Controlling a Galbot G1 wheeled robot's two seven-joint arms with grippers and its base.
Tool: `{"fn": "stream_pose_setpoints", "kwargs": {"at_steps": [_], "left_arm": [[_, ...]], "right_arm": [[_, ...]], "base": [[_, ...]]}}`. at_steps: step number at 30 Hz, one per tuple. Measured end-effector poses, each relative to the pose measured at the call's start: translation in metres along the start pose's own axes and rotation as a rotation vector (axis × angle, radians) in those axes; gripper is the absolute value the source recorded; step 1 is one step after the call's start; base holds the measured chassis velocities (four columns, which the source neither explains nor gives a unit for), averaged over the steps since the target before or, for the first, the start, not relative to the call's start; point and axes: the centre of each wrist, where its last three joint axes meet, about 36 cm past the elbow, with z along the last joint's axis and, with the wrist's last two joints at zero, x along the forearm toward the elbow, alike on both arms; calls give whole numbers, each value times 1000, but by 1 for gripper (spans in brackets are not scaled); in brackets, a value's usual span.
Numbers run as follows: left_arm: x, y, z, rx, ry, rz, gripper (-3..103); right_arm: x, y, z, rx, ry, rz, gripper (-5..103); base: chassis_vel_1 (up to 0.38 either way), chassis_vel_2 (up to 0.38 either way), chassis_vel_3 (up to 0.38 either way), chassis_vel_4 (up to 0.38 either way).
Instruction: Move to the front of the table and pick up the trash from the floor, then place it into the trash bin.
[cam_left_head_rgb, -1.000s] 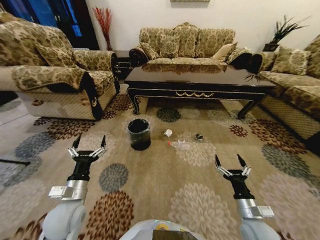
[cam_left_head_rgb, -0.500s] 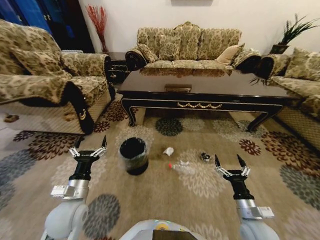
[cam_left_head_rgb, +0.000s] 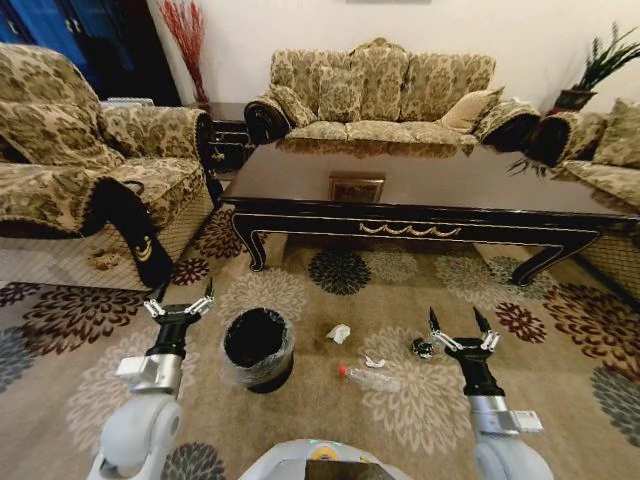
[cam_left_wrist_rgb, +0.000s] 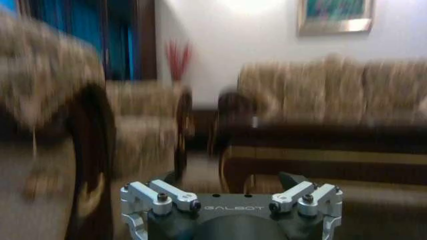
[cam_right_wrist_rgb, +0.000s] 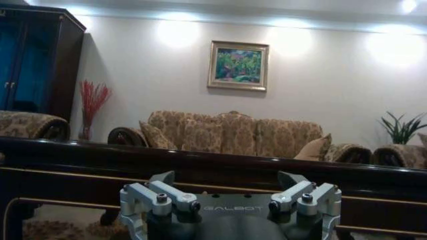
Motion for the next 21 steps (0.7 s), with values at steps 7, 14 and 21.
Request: {"fn": "stream_pose_setpoints", "kwargs": {"at_steps": [7,14,21], "left_arm": [[-18,-5,-8,96,483,-66,100],[-25,-10,7,117,731,-125,100],[-43,-30,43,193,810,-65,100]], "right_arm": [[-1,0,7,23,8,-7,100],[0,2,17,34,24,-5,100],[1,5,24,32,37,-5,100]], "base": [[7,-5,-6,9],[0,0,0,0],[0,0,0,0]]}}
